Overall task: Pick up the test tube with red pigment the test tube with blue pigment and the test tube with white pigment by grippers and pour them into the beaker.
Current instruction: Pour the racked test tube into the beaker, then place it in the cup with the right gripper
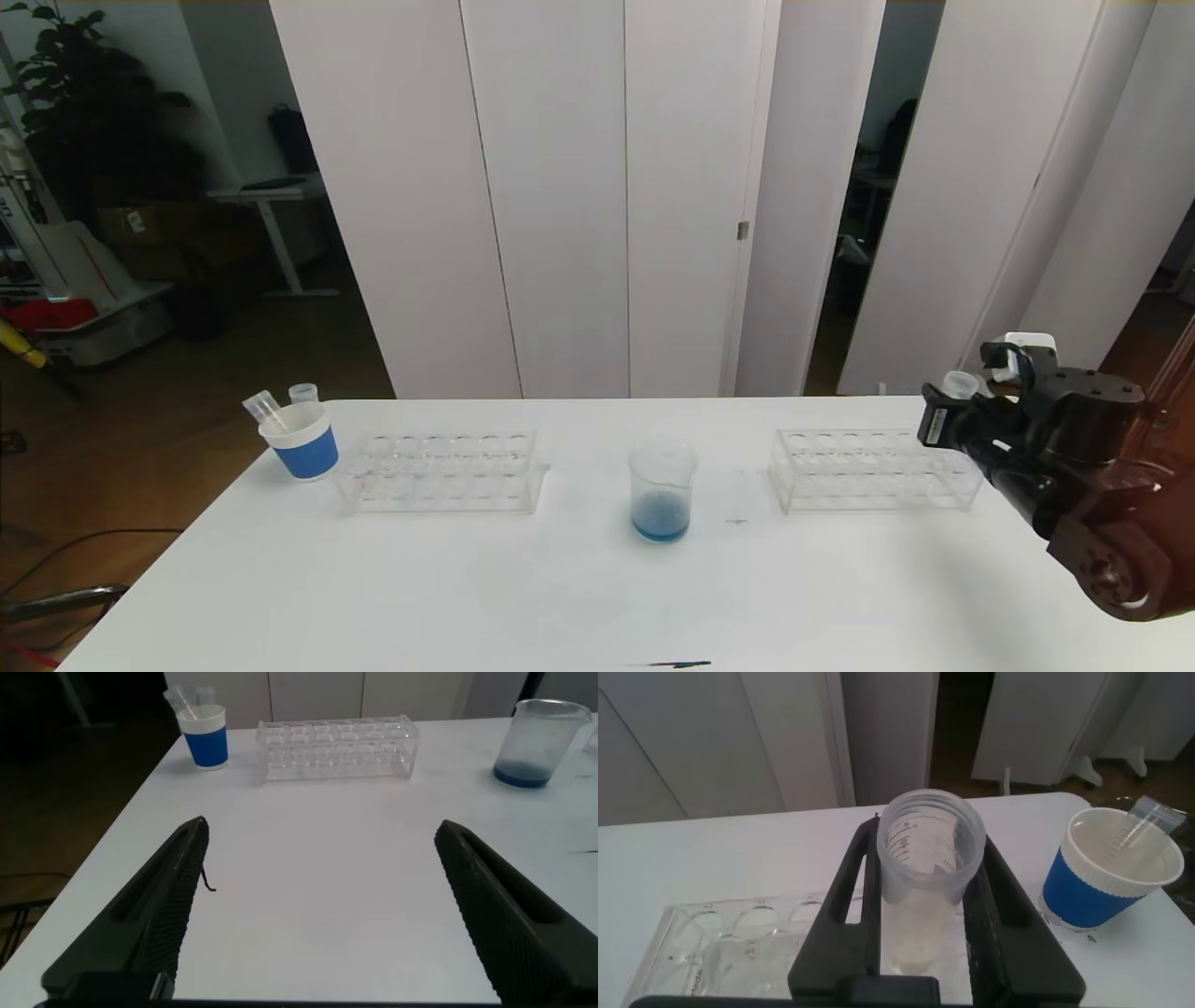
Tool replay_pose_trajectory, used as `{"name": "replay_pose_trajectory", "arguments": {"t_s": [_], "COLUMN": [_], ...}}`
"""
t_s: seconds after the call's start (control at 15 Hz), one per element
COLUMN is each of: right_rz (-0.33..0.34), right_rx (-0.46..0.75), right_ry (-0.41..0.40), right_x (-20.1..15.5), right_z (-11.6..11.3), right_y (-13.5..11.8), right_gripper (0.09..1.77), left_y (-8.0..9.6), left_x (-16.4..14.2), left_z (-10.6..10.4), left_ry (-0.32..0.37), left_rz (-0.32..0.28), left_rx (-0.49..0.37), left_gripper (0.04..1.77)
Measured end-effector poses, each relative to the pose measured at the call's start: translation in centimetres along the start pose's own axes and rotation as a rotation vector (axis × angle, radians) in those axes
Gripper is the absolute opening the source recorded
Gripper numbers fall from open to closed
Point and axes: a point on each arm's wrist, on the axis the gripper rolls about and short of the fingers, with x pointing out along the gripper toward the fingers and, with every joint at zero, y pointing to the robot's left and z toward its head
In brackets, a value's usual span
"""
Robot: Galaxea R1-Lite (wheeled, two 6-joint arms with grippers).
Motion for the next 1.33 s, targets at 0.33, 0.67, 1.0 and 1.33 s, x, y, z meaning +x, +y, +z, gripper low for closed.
{"name": "replay_pose_trajectory", "arguments": {"t_s": [0.33, 0.67, 1.0, 1.33], "right_rz": [0.016, 0.162, 0.478, 0.761], "right_rx": [0.001, -0.002, -0.049, -0.187], "right_ry": [-0.014, -0.017, -0.117, -0.308], "right_x": [1.6, 3.3, 3.6, 4.0], "right_z": [6.7, 16.6, 18.5, 15.0], "right_y": [0.7, 2.3, 5.5, 7.4], "right_gripper": [0.57, 0.57, 0.57, 0.57], "left_y": [0.0, 0.0, 0.0, 0.0], "left_x": [0.0, 0.0, 0.0, 0.0], "left_z": [0.0, 0.0, 0.0, 0.0], "left_ry": [0.0, 0.0, 0.0, 0.0], "left_rz": [0.0, 0.0, 0.0, 0.0], "left_rx": [0.0, 0.0, 0.0, 0.0], "left_gripper": [1.73, 1.73, 1.73, 1.73]}}
